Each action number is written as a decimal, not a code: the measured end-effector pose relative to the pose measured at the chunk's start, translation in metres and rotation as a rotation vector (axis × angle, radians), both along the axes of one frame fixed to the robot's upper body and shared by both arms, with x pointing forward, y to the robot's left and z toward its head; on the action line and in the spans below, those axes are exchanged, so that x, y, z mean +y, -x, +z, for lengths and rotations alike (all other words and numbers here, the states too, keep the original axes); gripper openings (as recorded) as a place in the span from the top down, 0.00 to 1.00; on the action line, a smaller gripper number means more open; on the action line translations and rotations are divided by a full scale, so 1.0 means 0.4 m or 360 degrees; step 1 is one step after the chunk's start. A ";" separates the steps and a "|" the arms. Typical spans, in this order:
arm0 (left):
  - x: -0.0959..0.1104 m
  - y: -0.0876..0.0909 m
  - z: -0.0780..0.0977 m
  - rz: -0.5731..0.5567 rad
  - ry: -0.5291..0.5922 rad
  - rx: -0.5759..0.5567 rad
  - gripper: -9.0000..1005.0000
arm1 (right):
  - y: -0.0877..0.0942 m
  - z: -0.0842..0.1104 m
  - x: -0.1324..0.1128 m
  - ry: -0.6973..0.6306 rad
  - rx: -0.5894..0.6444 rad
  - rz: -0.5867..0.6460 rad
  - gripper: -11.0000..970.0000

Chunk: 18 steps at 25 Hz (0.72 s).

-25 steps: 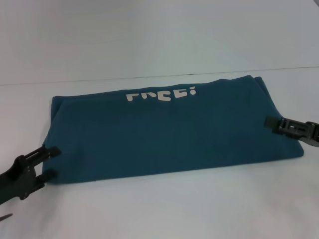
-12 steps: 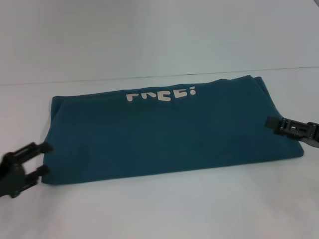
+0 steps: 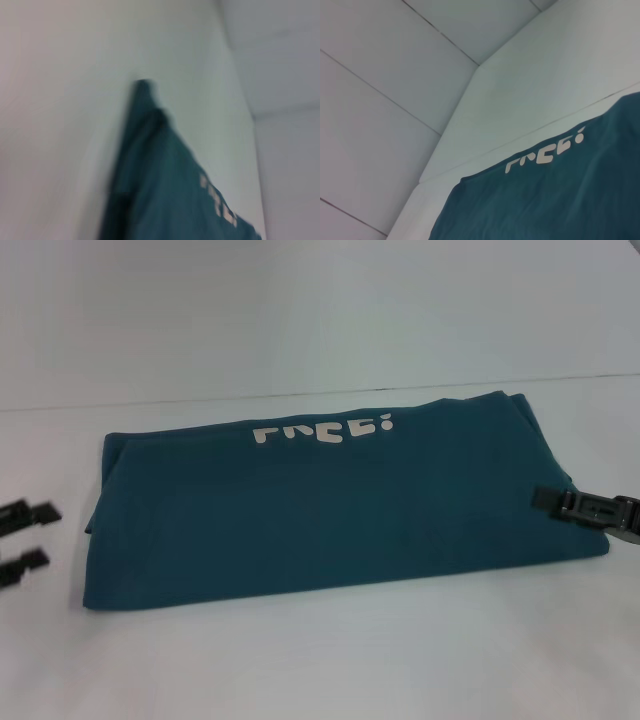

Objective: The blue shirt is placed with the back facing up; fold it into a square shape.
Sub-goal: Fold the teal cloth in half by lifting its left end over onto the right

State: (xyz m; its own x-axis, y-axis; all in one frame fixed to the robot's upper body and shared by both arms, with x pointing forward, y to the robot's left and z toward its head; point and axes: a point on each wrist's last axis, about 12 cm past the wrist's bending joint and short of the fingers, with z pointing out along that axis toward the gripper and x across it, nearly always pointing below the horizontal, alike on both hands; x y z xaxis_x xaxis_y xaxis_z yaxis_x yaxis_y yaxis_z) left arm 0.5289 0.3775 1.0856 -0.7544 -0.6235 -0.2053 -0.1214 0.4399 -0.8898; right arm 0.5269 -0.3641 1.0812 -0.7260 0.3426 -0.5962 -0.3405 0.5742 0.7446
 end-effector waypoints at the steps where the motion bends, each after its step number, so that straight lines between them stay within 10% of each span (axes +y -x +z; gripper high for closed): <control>1: -0.006 -0.015 0.016 -0.0093 -0.0075 -0.0092 0.25 | -0.002 0.001 0.001 0.0006 -0.0008 0.0005 0.14; 6: -0.032 -0.058 0.052 -0.0296 -0.0240 -0.0318 0.25 | -0.009 0.005 0.006 0.0008 -0.0029 0.0012 0.14; 12: -0.078 -0.054 0.007 0.0016 0.0201 -0.0198 0.25 | -0.009 0.002 0.014 -0.0019 -0.0023 0.0002 0.14; 18: -0.063 -0.029 0.030 -0.0232 0.0020 -0.0365 0.25 | -0.008 0.002 0.011 -0.0005 -0.0027 0.0007 0.14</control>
